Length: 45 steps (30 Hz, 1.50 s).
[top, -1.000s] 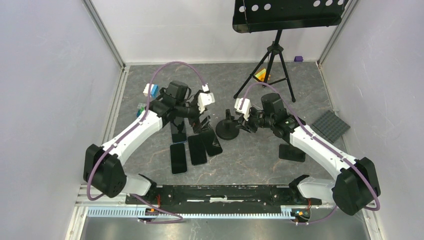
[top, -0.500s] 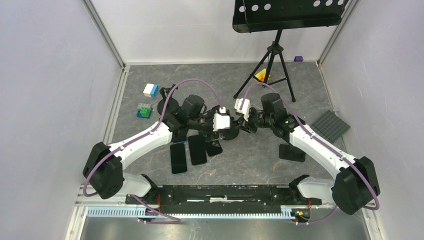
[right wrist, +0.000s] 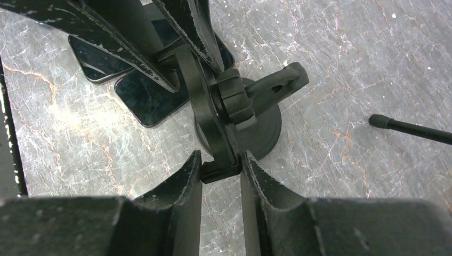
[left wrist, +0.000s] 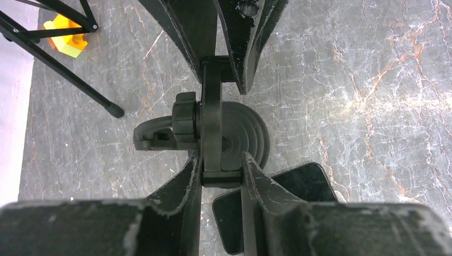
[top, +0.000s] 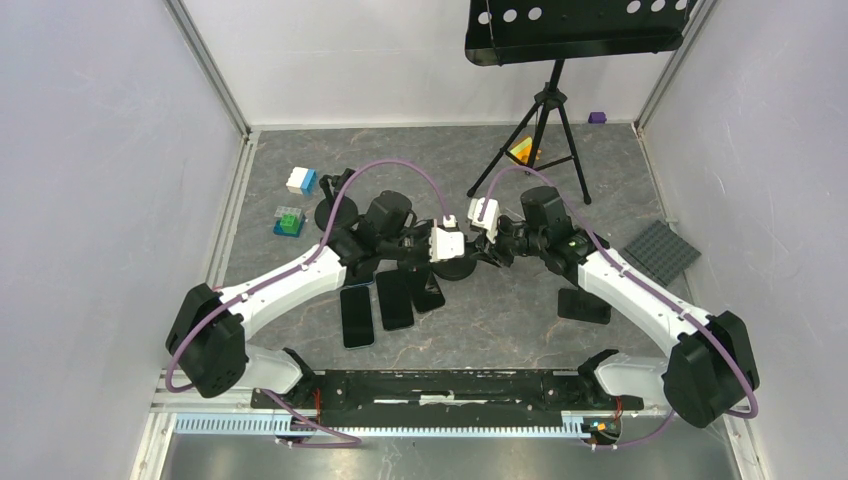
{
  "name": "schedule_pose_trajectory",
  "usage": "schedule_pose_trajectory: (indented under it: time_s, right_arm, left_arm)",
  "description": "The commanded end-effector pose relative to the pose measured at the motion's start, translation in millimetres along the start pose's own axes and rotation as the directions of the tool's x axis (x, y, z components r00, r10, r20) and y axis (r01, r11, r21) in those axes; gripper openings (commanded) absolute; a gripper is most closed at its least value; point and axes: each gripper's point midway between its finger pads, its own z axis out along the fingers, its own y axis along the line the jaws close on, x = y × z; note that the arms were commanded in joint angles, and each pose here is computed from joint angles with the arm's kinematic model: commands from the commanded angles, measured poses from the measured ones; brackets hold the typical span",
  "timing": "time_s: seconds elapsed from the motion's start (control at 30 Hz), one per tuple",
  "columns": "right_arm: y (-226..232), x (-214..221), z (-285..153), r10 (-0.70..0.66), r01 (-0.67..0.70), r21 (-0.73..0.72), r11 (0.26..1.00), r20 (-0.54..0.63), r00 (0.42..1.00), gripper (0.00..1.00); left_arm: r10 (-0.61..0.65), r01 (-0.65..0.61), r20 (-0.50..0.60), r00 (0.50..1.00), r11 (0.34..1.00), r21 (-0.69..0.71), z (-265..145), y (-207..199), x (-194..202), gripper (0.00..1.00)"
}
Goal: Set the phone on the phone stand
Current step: Adjust the phone stand at the center of the board.
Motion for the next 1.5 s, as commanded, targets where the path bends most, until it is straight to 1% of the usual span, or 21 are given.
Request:
schedule_pose_trajectory:
  time_s: [0.0,0.13,0.23,0.47,0.63,0.77,0.8,0.83,0.87,0.9,0.93,1.1,1.17,1.27,1.37,1.47]
  right_arm:
    - [-3.1,-8.7,-2.5,-0.016,0.016,0.01,1.0,0.016,1.0,0.0]
    - [-4.2,-6.6,-8.2,-0.047,0.046,0.046,0.998,0.021,0.999,0.0]
    - [-6.8,0.3,-11.4,-0.059,0.058,0.074,0.996,0.0,0.998,0.0]
    - [-14.8,16.5,-20.2,-0.067,0.071,0.111,0.991,-0.035,0.997,0.0]
    - [-16.2,25.6,-22.5,-0.073,0.079,0.112,0.991,-0.055,0.996,0.0]
    - [-11.7,18.9,-21.0,-0.06,0.062,0.082,0.995,-0.023,0.998,0.0]
    - [-11.4,15.8,-20.6,-0.055,0.056,0.076,0.996,-0.014,0.998,0.0]
    - [-10.6,12.8,-20.2,-0.046,0.046,0.069,0.997,-0.004,0.999,0.0]
    - [-9.9,10.2,-19.8,-0.041,0.041,0.065,0.997,0.005,0.999,0.0]
    - [-8.4,9.1,-19.2,-0.031,0.031,0.056,0.998,0.011,0.999,0.0]
    - [-7.2,7.2,-18.5,-0.024,0.023,0.048,0.999,0.018,1.0,0.0]
    - [-5.1,5.6,-15.7,-0.006,0.006,0.026,1.0,0.026,1.0,0.0]
    - [-4.6,5.5,-15.3,-0.001,0.001,0.022,1.0,0.026,1.0,0.0]
    - [-4.0,5.7,-13.8,0.005,-0.006,0.016,1.0,0.025,1.0,0.0]
    - [-4.0,6.7,-12.3,0.012,-0.012,0.01,1.0,0.022,1.0,0.0]
    - [-3.9,5.7,-11.9,0.015,-0.015,0.006,1.0,0.024,1.0,0.0]
  left_arm:
    - [0.023,-0.022,0.017,1.0,0.999,-0.04,-8.1,5.1,-9.1,0.02]
    - [-0.001,0.002,0.016,1.0,0.998,-0.055,-8.1,0.2,-0.9,0.02]
    - [-0.041,0.043,0.026,0.999,0.997,-0.069,-10.4,0.9,2.2,0.02]
    - [-0.124,0.13,0.05,0.991,0.984,-0.119,-16.0,10.9,11.8,0.02]
    - [-0.162,0.167,0.047,0.986,0.977,-0.134,-15.6,11.7,18.3,0.02]
    - [-0.162,0.171,0.087,0.983,0.98,-0.099,-16.4,6.9,8.1,0.02]
    - [-0.158,0.167,0.096,0.983,0.982,-0.09,-16.3,6.8,5.1,0.04]
    - [-0.152,0.161,0.106,0.983,0.984,-0.079,-16.3,6.2,1.4,0.12]
    - [-0.143,0.152,0.118,0.983,0.986,-0.069,-16.3,6.0,-2.6,0.26]
    - [-0.133,0.141,0.133,0.982,0.988,-0.056,-16.4,4.8,-7.4,0.35]
    - [-0.127,0.136,0.144,0.981,0.989,-0.052,-17.1,4.7,-11.7,0.46]
    - [-0.1,0.104,0.19,0.977,0.994,-0.013,-12.9,6.1,-31.7,0.75]
    - [-0.1,0.1,0.196,0.975,0.995,0.011,-7.4,3.0,-36.0,0.78]
    - [-0.084,0.082,0.215,0.973,0.996,0.015,1.3,1.0,-44.2,0.79]
    - [-0.078,0.076,0.212,0.974,0.997,0.017,9.6,-3.6,-48.1,0.73]
    - [-0.054,0.057,0.17,0.984,0.998,-0.015,18.2,-4.1,-41.7,0.65]
